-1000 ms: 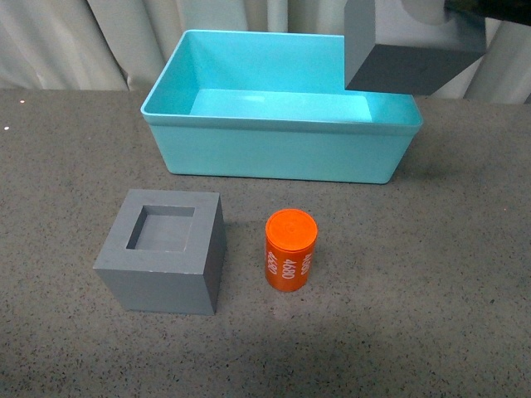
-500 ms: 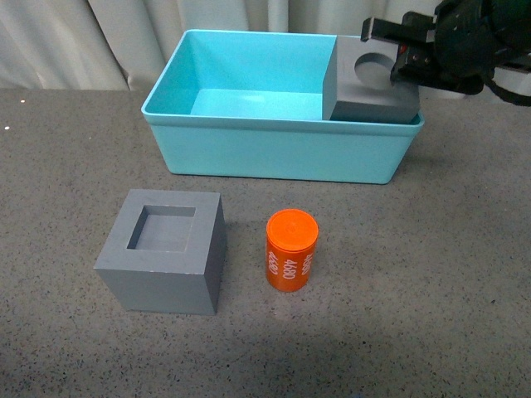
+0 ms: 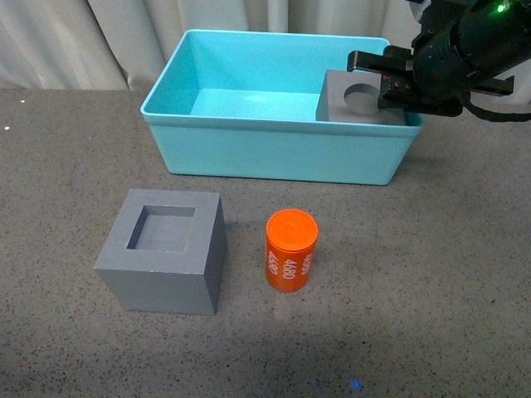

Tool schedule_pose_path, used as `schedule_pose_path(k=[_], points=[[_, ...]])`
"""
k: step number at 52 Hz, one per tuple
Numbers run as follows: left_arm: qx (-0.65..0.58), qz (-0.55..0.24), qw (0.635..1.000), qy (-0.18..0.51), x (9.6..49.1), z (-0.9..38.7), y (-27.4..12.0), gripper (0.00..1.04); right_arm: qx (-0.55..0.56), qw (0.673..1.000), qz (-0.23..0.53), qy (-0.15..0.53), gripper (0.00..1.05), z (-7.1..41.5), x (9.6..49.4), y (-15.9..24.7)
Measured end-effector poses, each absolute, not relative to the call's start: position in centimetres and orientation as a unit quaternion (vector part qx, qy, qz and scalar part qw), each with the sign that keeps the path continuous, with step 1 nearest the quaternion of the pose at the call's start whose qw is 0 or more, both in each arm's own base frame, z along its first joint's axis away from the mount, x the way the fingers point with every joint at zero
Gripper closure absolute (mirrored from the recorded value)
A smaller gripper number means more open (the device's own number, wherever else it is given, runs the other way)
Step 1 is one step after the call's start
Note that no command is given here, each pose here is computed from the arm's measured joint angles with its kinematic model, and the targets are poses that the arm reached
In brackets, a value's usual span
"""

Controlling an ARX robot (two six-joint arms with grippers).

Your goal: Place gray and orange parts in blue box

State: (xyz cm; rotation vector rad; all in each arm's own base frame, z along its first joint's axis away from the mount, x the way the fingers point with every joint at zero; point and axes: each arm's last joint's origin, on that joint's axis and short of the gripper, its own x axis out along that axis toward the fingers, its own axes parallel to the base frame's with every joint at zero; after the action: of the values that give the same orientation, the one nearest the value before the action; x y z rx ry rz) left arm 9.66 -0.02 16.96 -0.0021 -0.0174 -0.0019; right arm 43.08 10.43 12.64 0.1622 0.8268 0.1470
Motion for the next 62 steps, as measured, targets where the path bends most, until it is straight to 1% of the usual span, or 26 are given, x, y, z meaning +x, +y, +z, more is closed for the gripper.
schedule_pose_path(k=[2,6,17,23,25,28,34,42,49,55,58,60,62], points=[[-0.001,-0.001,1.0,-0.009,9.7,17.0,0.0,0.07,0.079,0.91,0.071,0.4,0.75,12.7,43.1,10.3],[-0.001,-0.001,1.0,-0.009,9.7,17.0,0.0,0.07,0.087,0.916,0.079,0.383,0.61,13.1,43.3,10.2],[-0.001,-0.001,1.0,-0.009,9.7,17.0,0.0,0.07,0.092,0.936,0.093,0.327,0.32,15.2,41.7,9.9],[-0.001,-0.001,1.0,-0.009,9.7,17.0,0.0,0.07,0.082,0.957,0.093,0.263,0.11,17.9,39.2,9.2],[-0.001,-0.001,1.0,-0.009,9.7,17.0,0.0,0.07,0.08,0.961,0.089,0.249,0.08,18.5,38.6,9.0],[-0.001,-0.001,1.0,-0.009,9.7,17.0,0.0,0.07,0.069,0.971,0.082,0.216,0.1,19.7,36.6,8.5],[-0.001,-0.001,1.0,-0.009,9.7,17.0,0.0,0.07,0.048,0.981,0.066,0.175,0.1,20.5,33.0,7.5],[-0.001,-0.001,1.0,-0.009,9.7,17.0,0.0,0.07,0.021,0.994,0.02,0.105,0.1,21.0,28.1,5.8],[-0.001,-0.001,1.0,-0.009,9.7,17.0,0.0,0.07,0.012,0.996,0.0,0.087,0.1,21.1,25.1,4.7],[-0.001,-0.001,1.0,-0.009,9.7,17.0,0.0,0.07,-0.028,0.996,-0.022,0.076,0.1,20.6,22.3,4.1],[-0.001,0.003,1.0,-0.007,9.7,17.0,0.0,0.07,-0.038,0.996,-0.023,0.074,0.1,20.5,21.8,3.9],[-0.024,0.064,0.996,0.05,9.7,16.8,-0.1,0.07,-0.042,0.996,-0.023,0.073,0.1,20.5,21.8,3.9],[-0.029,0.131,0.984,0.116,10.0,16.7,-0.3,0.07,-0.045,0.996,-0.023,0.074,0.1,20.5,21.8,3.9]])
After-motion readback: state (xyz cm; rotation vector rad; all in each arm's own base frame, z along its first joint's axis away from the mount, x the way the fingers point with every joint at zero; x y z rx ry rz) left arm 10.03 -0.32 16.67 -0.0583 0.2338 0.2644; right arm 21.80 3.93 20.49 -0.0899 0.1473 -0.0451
